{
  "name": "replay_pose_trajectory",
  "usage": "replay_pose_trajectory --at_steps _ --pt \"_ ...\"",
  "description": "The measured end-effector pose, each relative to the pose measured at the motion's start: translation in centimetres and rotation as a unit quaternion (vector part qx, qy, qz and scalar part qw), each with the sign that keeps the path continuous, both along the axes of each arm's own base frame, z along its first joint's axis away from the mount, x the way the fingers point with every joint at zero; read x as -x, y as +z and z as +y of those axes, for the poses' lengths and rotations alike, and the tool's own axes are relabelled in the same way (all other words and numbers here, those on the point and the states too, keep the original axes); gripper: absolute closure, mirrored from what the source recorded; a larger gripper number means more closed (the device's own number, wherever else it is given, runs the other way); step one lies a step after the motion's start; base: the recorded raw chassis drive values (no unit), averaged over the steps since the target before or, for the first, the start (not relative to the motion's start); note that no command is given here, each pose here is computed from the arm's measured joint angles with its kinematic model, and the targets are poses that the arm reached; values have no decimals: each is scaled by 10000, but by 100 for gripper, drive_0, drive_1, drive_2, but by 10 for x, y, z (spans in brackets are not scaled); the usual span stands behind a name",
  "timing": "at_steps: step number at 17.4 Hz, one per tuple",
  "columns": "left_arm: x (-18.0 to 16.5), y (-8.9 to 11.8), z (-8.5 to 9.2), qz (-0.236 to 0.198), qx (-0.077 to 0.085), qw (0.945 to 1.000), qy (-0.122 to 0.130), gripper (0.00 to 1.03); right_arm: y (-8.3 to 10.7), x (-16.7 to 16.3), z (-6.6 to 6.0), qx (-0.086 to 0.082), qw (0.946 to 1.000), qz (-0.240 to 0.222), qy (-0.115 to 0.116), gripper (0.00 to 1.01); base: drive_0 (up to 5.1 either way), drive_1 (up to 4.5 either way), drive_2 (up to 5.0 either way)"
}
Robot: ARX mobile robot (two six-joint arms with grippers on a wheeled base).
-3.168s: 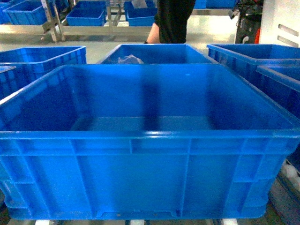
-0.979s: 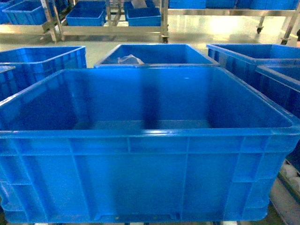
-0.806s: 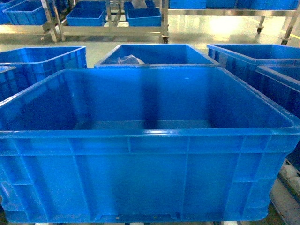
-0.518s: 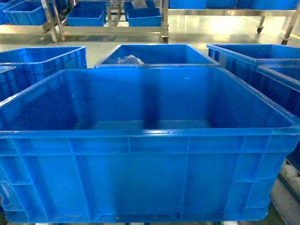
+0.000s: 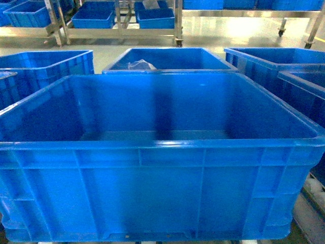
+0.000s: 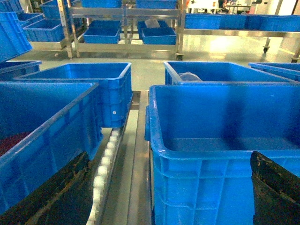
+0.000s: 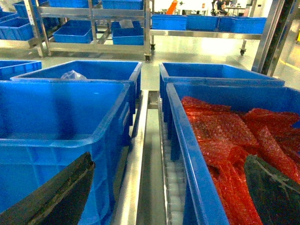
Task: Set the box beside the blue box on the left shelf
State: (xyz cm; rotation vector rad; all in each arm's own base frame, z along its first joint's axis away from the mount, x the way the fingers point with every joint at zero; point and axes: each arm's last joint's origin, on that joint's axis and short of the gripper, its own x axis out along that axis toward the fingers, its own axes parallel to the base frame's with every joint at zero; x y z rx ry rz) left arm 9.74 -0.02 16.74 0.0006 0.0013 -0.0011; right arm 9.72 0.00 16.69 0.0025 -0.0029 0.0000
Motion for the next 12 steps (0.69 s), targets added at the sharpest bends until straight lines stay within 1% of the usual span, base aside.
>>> replay_pose_trajectory --at_steps 12 --pt "0 0 0 0 -2 10000 0 5 0 0 0 0 10000 0 0 3 0 0 0"
